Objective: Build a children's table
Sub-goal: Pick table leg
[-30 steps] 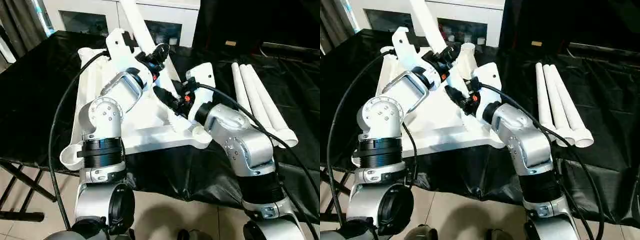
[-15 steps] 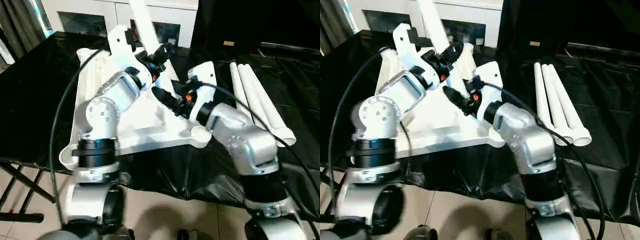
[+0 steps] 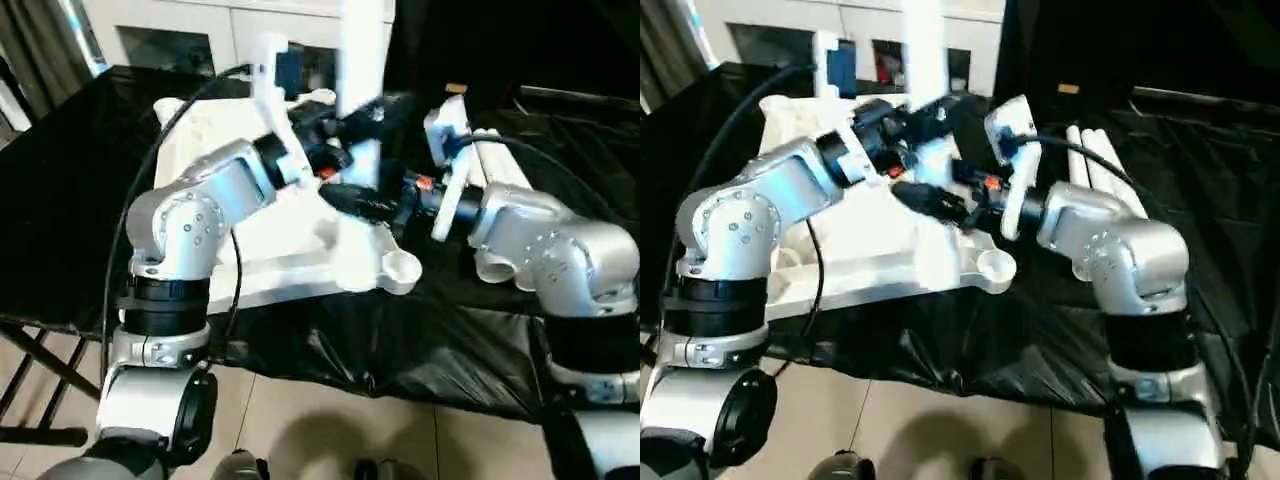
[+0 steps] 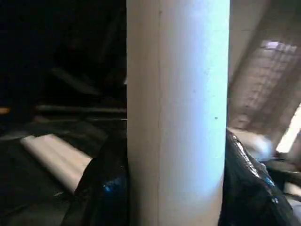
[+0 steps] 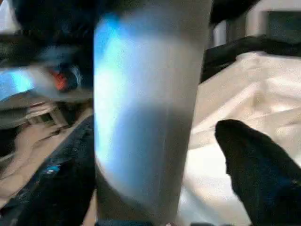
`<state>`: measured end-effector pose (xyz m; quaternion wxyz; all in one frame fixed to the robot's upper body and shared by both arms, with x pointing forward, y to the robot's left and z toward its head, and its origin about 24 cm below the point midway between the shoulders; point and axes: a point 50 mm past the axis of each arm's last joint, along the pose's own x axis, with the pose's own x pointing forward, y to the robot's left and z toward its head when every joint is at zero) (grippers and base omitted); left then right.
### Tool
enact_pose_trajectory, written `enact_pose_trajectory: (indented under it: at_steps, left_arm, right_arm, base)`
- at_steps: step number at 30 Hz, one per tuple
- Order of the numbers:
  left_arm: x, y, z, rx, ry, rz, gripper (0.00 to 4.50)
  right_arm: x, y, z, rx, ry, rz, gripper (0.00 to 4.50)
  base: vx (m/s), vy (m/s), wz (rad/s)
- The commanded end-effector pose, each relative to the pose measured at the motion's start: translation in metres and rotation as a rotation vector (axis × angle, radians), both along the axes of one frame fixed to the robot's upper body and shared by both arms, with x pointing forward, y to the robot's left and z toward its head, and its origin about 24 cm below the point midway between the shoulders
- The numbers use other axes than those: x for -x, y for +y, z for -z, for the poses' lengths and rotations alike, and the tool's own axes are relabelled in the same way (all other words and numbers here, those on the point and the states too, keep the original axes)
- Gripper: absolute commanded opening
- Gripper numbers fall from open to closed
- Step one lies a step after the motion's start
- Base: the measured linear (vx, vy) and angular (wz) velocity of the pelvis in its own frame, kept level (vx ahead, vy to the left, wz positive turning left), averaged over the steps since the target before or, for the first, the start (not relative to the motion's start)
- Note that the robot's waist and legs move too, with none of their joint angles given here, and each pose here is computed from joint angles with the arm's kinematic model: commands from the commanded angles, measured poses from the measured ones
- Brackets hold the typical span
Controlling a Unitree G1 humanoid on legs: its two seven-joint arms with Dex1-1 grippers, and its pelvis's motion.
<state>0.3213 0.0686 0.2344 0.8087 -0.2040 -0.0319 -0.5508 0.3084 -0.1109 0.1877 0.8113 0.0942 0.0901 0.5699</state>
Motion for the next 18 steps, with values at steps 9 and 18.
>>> enact_pose_trajectory:
  at_steps: [9,18]
  left_arm:
    - [0.009,-0.004,-0.003,-0.001,-0.033,0.154,1.83]
    - [0.007,0.0,-0.001,-0.007,-0.023,0.146,1.83]
  right_arm:
    - [0.017,-0.004,0.004,0.037,0.036,-0.251,4.19]
    - [0.013,-0.009,0.01,0.103,0.02,-0.231,4.19]
  base:
    - [0.0,0.0,0.0]
    - [0.0,0.0,0.0]
